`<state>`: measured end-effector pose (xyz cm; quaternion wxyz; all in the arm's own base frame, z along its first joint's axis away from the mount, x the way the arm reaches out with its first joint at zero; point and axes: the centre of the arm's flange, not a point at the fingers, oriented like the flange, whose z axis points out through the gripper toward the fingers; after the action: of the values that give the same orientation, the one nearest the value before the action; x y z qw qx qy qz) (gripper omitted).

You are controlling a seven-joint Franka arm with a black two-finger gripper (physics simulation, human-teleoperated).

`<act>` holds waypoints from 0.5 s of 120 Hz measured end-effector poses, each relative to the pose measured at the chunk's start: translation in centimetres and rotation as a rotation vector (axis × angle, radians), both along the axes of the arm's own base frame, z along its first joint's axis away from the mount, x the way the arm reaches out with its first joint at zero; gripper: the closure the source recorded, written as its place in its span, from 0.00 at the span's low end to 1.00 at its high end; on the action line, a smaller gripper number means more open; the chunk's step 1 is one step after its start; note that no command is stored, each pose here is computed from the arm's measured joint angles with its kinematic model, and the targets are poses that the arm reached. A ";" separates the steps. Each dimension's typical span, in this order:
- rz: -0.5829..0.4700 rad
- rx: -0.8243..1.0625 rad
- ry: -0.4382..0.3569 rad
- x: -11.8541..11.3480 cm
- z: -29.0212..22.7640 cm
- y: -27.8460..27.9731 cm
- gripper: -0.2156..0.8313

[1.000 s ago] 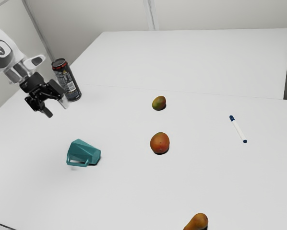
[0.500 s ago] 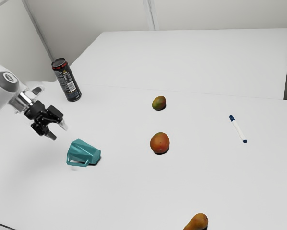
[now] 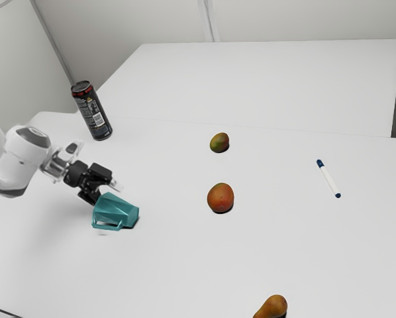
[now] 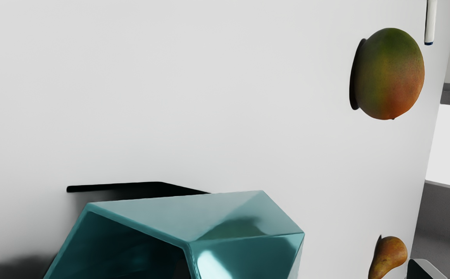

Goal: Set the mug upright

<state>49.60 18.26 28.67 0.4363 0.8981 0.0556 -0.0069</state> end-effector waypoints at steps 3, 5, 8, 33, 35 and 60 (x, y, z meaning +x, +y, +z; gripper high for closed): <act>0.000 -0.006 -0.003 -0.1 -0.2 -0.1 0.21; 0.001 -0.010 -0.004 -0.2 -0.4 -0.1 0.22; 0.003 -0.017 -0.005 -0.5 -0.6 -0.1 0.27; -0.010 -0.030 -0.054 -0.5 -0.3 0.0 0.74; -0.013 -0.030 -0.060 -0.4 -0.2 -0.1 0.76; -0.062 -0.035 -0.119 0.2 1.7 -1.1 0.89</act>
<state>49.84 17.17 30.38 0.4542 0.8903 0.0017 0.0322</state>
